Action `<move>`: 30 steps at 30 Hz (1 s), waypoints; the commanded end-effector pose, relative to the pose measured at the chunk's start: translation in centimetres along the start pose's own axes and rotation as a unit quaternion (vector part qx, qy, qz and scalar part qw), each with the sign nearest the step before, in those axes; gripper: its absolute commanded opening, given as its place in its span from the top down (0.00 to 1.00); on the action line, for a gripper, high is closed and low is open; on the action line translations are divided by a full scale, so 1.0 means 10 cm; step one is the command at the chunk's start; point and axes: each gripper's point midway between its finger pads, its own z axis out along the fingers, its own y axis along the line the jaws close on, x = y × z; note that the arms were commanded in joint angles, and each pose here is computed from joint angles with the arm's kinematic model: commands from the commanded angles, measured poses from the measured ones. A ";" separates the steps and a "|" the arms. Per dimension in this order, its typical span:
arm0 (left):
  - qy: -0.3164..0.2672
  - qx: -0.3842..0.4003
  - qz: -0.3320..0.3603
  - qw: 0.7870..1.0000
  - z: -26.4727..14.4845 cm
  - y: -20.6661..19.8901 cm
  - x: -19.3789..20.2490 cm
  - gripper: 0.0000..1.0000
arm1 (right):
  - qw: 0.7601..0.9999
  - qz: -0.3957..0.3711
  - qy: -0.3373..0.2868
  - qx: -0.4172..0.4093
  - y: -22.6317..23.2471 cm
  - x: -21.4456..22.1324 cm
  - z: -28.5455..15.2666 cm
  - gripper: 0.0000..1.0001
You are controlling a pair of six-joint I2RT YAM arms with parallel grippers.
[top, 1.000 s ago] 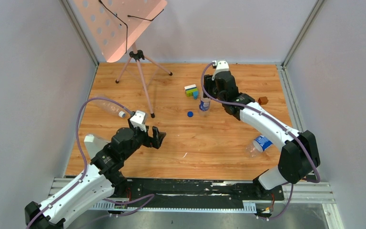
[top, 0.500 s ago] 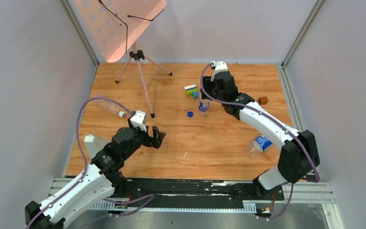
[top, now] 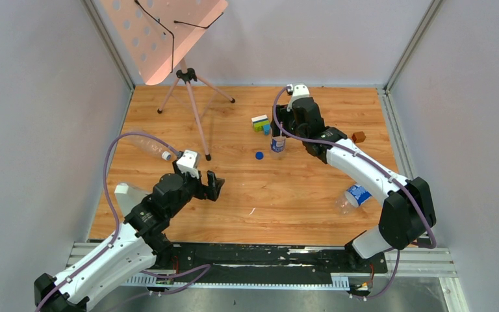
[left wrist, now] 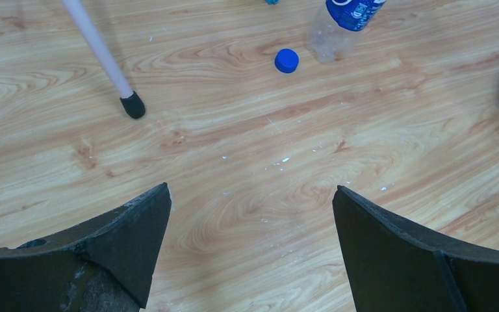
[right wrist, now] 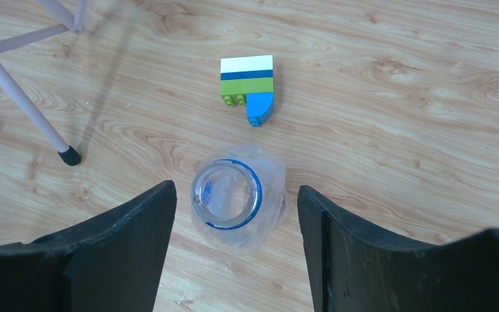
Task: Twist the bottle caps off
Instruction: Place the plastic bottle at the center of the board.
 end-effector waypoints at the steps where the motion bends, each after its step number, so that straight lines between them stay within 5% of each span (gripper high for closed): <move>1: -0.011 -0.027 -0.008 1.000 0.01 0.09 -0.04 0.00 | 1.000 0.005 -0.025 -0.014 0.06 -0.23 -0.07 0.30; 6: -0.021 -0.097 -0.026 0.995 0.00 0.32 -0.07 0.00 | 0.999 0.011 -0.029 -0.034 0.11 -0.23 -0.23 0.25; 13: -0.045 -0.288 -0.092 0.952 -0.09 0.89 -0.06 0.00 | 0.997 0.020 -0.036 -0.060 0.13 -0.17 -0.54 0.22; 30: -0.084 -0.393 -0.109 0.909 0.00 1.29 -0.11 0.00 | 0.992 0.074 -0.085 -0.063 0.02 -0.19 -1.16 0.20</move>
